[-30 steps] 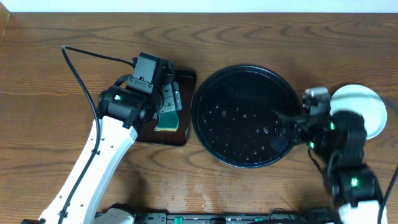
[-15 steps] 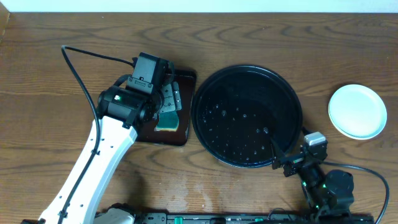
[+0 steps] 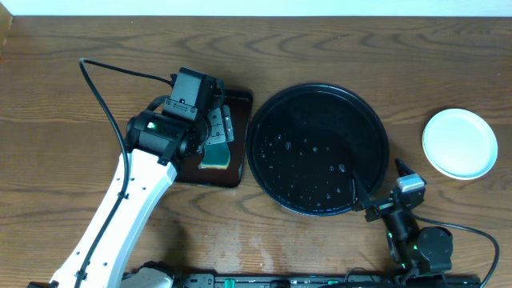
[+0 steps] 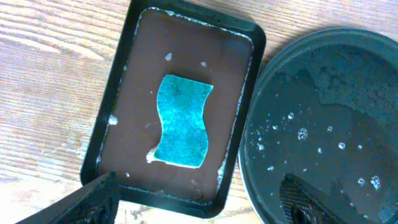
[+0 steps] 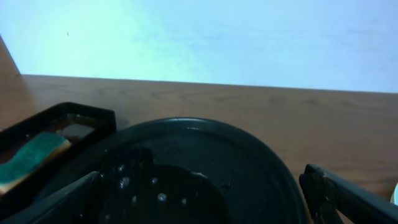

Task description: Clean dirty plates on tray and stack at the side

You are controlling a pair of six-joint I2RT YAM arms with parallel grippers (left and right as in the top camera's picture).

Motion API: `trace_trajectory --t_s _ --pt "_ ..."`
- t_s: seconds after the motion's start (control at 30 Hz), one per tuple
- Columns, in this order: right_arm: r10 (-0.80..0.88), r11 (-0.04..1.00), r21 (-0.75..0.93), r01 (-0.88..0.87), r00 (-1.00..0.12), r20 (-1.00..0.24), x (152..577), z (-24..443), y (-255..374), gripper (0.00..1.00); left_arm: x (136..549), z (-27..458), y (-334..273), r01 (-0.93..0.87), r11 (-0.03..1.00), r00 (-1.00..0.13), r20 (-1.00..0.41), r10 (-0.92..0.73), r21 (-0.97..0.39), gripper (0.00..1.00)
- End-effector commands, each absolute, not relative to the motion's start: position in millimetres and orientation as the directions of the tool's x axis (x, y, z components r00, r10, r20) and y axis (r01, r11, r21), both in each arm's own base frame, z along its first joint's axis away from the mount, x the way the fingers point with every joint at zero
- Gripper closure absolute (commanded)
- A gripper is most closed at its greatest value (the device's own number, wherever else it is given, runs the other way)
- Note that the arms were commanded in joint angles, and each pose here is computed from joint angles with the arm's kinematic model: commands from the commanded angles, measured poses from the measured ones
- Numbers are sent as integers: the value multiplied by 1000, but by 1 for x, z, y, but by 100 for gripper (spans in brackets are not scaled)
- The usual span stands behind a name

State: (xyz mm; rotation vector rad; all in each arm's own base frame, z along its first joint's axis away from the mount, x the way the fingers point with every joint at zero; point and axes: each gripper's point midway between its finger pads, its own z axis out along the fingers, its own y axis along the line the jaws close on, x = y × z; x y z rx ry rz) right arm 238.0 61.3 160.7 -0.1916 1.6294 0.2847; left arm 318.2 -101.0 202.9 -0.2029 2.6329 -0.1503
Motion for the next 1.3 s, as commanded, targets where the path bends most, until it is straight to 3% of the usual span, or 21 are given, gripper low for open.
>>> trace_trajectory --t_s 0.0,0.73,0.87,1.03,1.27 --pt "34 955 52 -291 -69 -997 238 161 61 1 321 208 -100 -117 982 -862 -475 -175 -150 17" --pt "33 955 52 -291 -71 -997 238 161 61 1 314 220 -96 -114 982 -842 -510 -177 -152 17" --pt "33 955 52 -290 -71 -997 238 160 61 1 306 252 -70 -146 983 -740 -648 -182 -108 17" --pt "33 955 53 -290 -71 -997 238 160 61 1 301 291 -54 -70 979 -540 -818 -200 -193 17" --pt "33 955 52 -290 -71 -997 238 160 61 1 275 283 -20 -14 957 -274 -920 -282 -289 17"
